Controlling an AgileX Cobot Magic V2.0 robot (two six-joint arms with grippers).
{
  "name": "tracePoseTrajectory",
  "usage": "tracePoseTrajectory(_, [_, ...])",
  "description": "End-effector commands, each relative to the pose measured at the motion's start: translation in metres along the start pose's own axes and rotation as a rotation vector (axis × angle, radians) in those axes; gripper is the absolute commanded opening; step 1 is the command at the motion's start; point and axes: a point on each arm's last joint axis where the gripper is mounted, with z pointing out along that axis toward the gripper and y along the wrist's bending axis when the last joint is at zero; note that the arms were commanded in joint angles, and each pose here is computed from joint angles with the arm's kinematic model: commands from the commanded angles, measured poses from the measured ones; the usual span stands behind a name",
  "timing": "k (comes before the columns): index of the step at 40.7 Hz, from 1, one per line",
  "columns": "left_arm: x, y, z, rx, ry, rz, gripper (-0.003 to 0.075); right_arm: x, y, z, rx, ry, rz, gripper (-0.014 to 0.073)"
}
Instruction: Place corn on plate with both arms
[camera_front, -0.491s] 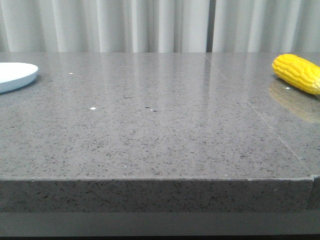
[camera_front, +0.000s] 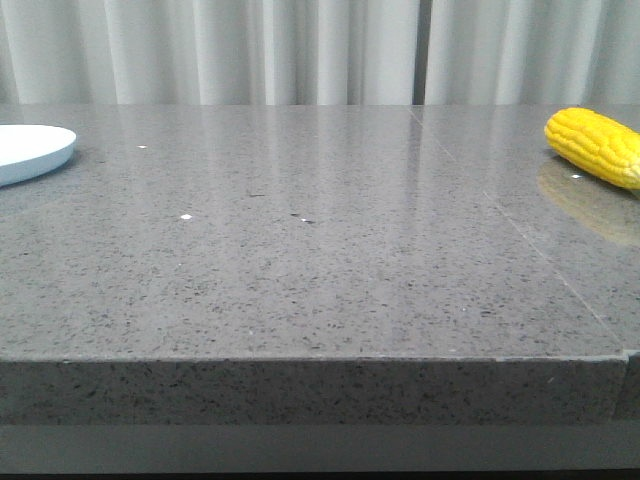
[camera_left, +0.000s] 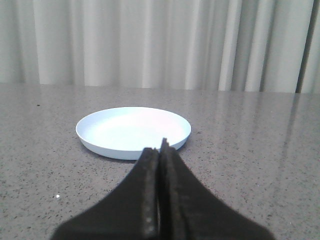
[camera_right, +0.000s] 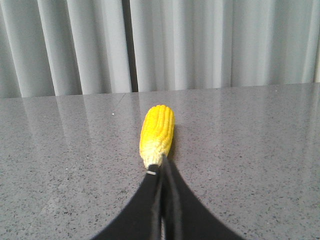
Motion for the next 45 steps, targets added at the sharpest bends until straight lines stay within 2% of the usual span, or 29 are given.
tracePoseTrajectory(1, [-0.007, 0.0, -0.002, 0.005, -0.136, -0.009, -0.002, -0.017, 0.002, -0.003, -0.012, -0.131, -0.011, -0.0067])
tracePoseTrajectory(7, [-0.028, -0.001, -0.005, 0.008, -0.228, -0.009, -0.002, -0.033, 0.004, -0.005, -0.012, -0.134, -0.012, -0.0067])
tracePoseTrajectory(13, [-0.072, -0.002, -0.014, 0.009, -0.303, 0.016, -0.002, -0.066, 0.008, -0.012, -0.015, -0.158, -0.012, -0.0067])
tracePoseTrajectory(19, [-0.116, -0.003, -0.025, -0.013, -0.311, 0.113, -0.002, -0.101, 0.012, -0.019, -0.01, -0.14, -0.023, -0.0067])
tracePoseTrajectory(24, [-0.149, -0.003, -0.029, -0.028, -0.286, 0.122, -0.002, -0.126, 0.015, -0.017, -0.002, -0.085, -0.023, -0.0067])
tracePoseTrajectory(29, [-0.176, -0.002, -0.025, -0.041, -0.209, 0.118, -0.002, -0.148, 0.018, -0.011, 0.009, 0.003, -0.022, -0.0067])
tracePoseTrajectory(33, [-0.19, -0.001, -0.013, -0.052, -0.098, 0.115, -0.002, -0.161, 0.019, 0.001, 0.022, 0.106, -0.022, -0.0067])
tracePoseTrajectory(38, [-0.188, 0.0, 0.01, -0.062, 0.087, 0.113, -0.002, -0.163, 0.019, 0.023, 0.04, 0.255, -0.022, -0.0067])
tracePoseTrajectory(45, [-0.174, 0.001, 0.037, -0.063, 0.24, 0.113, -0.002, -0.151, 0.018, 0.05, 0.053, 0.372, -0.022, -0.0067])
